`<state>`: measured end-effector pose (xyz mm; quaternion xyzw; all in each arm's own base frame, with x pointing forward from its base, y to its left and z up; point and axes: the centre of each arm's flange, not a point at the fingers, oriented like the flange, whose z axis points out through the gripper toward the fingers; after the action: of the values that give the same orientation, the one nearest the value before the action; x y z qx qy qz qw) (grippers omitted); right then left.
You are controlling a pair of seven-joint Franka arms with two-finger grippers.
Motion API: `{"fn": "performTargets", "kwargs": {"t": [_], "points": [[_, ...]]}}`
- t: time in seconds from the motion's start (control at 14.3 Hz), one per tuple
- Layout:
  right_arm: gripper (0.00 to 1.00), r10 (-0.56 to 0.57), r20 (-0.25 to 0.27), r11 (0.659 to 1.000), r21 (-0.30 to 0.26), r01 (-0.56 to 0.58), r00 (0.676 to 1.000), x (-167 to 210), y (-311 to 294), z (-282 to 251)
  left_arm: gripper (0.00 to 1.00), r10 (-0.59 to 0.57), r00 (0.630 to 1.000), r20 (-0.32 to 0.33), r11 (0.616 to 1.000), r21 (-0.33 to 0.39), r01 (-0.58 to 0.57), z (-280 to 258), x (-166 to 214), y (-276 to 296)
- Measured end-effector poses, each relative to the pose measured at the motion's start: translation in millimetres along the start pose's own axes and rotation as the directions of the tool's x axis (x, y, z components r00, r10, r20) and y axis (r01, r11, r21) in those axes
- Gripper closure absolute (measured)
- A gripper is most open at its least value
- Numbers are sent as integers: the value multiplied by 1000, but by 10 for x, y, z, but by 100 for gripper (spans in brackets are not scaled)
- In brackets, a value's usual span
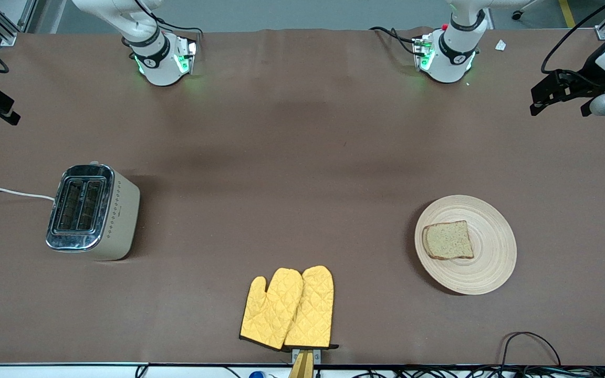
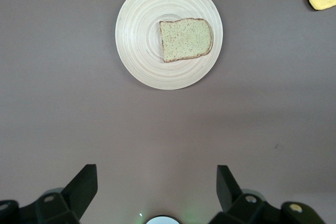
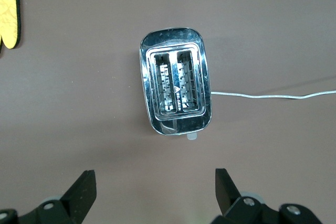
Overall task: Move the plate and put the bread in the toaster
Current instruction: 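Reach the left gripper down to the rim of the wooden plate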
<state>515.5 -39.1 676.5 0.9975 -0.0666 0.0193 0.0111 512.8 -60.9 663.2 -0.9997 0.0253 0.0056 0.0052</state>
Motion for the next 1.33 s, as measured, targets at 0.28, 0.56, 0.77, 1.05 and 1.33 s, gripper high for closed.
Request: {"fn": "performTargets", "kwargs": {"t": [0.28,0.56,0.77,1.05,1.33], "points": [[0,0,0,1000,0,0,1000,0,0,0,0,4,1000,-4,1000,-1,-4,-18,4,-26],[0,0,1,1000,0,0,1000,0,0,2,0,35,999,31,999,-14,-35,200,229,-435],[0,2,7,1000,-1,-2,1000,8,10,33,0,2,999,42,994,-113,3,664,621,-854],[0,3,17,1000,-2,-3,1000,30,9,81,0,-121,988,101,931,-333,148,1607,1044,-1542],[0,3,24,1000,-3,-3,1000,40,7,112,0,-79,995,63,835,-542,101,2676,1193,-2350]]}}
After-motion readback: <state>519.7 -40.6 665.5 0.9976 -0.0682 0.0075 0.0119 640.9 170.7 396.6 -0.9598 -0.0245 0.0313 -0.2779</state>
